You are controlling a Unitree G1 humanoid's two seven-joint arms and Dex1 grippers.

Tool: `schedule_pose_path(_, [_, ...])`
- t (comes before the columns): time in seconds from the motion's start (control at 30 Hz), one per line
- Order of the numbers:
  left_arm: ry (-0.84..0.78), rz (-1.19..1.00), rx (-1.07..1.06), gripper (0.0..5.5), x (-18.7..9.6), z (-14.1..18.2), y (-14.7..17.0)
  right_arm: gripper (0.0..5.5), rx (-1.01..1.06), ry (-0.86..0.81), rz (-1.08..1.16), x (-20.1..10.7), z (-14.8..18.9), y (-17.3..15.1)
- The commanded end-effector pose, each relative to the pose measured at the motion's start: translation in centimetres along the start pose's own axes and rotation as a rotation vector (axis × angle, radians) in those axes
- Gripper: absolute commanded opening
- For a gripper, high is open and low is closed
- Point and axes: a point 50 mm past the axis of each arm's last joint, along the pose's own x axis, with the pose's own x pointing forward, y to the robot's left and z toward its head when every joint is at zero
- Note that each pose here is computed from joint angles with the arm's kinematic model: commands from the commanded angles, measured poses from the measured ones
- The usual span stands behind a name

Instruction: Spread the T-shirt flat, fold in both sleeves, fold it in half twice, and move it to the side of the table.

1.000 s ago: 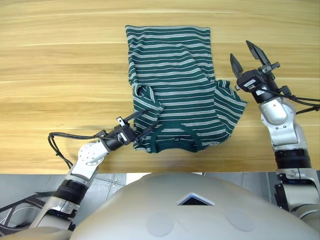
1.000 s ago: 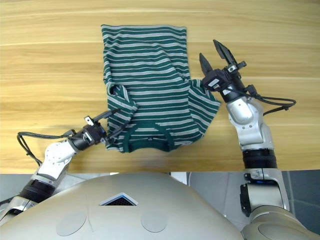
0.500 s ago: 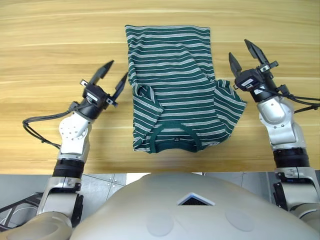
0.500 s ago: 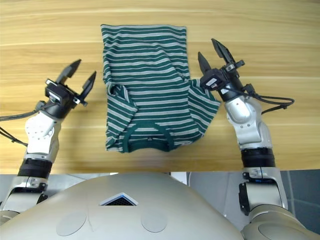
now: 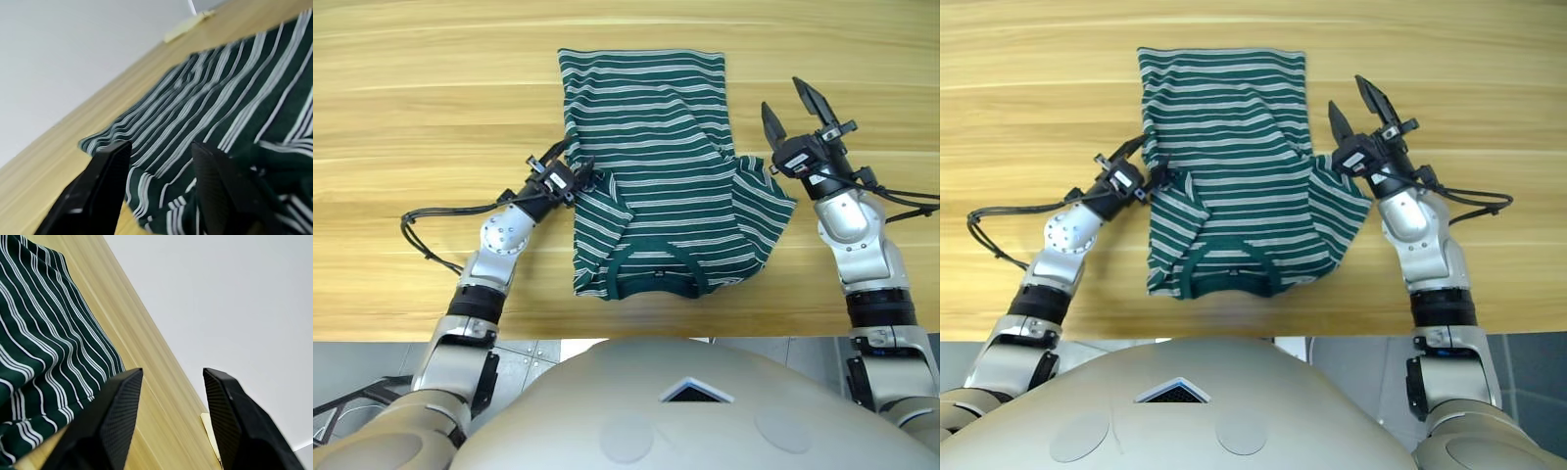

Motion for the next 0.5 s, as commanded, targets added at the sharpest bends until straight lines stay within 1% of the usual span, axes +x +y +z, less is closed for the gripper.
schedule_pose_path(0.03, [0.008, -0.056, 0.022, 2.27, 0.6, -0.3, -1.1, 2.3, -0.007, -0.012, -0.007, 0.3, 0.1, -0.3])
schedule_pose_path(0.17, [0.04, -0.105, 0.045, 2.27, 1.0, -0.9, -1.8, 2.3, -0.009, -0.017, -0.008, 0.1, 0.2, -0.3])
schedule_pose_path(0.3, [0.17, -0.183, 0.164, 2.27, 0.8, -2.9, -1.9, 2.3, -0.031, -0.031, -0.013, -0.3, 0.8, -0.7])
schedule_pose_path(0.4, [0.28, -0.276, 0.272, 2.27, -1.2, -5.0, -1.9, 2.3, -0.058, -0.036, -0.001, -1.1, 1.2, -1.1])
schedule_pose_path(0.5, [0.301, -0.246, 0.276, 2.27, -3.1, -5.5, -0.8, 2.3, -0.097, -0.018, 0.134, -3.3, 0.9, 0.0])
